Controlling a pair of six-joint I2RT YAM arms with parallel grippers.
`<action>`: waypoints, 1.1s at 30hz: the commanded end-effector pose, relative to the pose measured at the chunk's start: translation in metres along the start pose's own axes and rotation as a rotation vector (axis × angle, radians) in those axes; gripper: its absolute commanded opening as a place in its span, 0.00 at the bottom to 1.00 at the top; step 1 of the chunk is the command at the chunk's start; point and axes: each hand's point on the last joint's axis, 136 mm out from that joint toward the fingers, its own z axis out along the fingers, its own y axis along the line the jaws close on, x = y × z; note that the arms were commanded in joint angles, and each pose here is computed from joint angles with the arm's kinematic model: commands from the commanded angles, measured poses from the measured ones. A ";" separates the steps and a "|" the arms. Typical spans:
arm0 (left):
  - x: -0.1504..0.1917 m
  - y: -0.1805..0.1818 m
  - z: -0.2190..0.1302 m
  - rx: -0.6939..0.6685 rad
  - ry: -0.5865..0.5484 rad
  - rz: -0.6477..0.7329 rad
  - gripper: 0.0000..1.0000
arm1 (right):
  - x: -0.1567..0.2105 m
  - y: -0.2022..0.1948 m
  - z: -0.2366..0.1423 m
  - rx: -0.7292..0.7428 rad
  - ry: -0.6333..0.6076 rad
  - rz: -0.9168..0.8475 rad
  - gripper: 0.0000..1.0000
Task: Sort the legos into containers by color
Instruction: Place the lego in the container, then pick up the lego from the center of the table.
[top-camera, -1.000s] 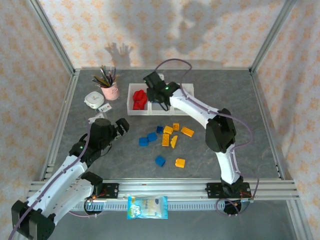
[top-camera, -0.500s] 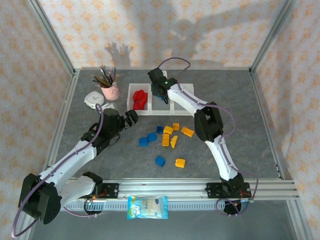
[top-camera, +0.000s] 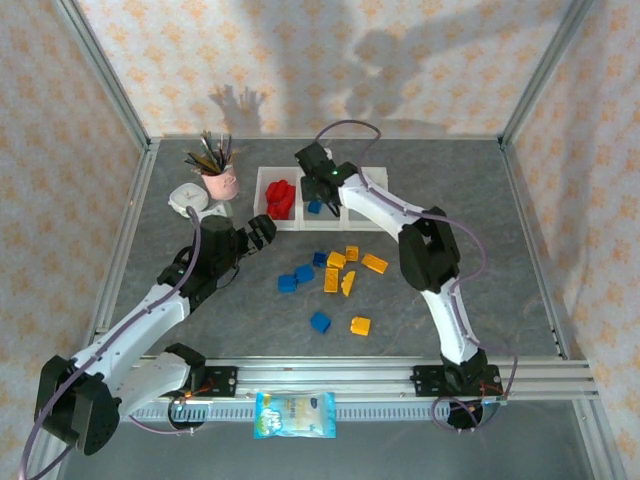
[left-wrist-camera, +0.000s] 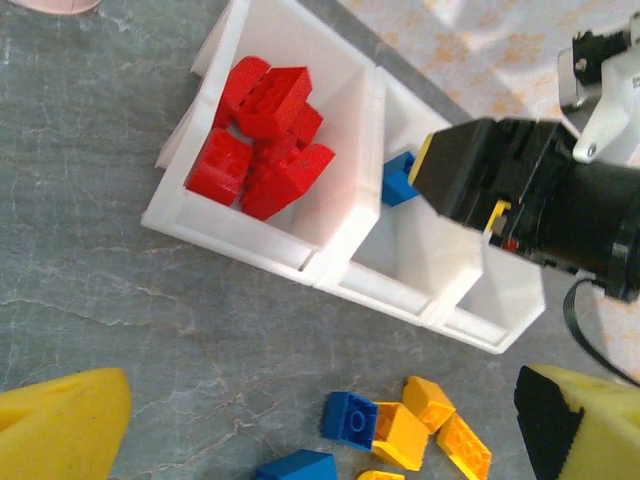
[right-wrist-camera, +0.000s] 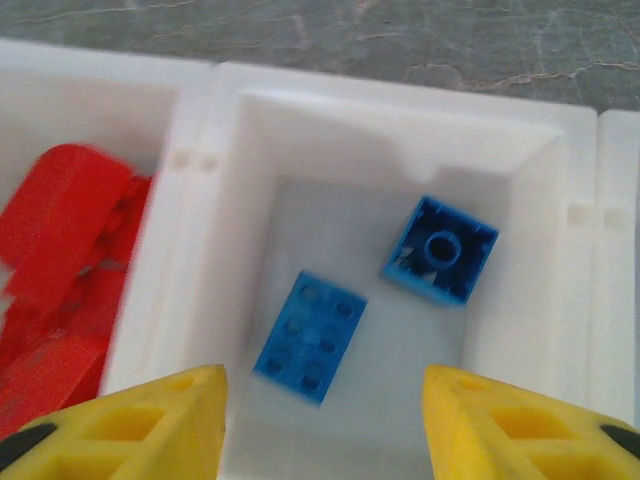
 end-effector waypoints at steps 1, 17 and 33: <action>-0.004 0.000 -0.013 0.007 -0.019 0.014 0.99 | -0.003 0.018 -0.043 -0.037 -0.058 -0.022 0.55; 0.017 0.049 -0.051 -0.114 -0.024 -0.010 0.99 | 0.131 0.059 -0.085 -0.124 0.094 -0.093 0.60; 0.023 0.063 -0.054 -0.144 -0.032 -0.045 0.99 | 0.200 0.064 -0.059 -0.164 0.226 -0.131 0.59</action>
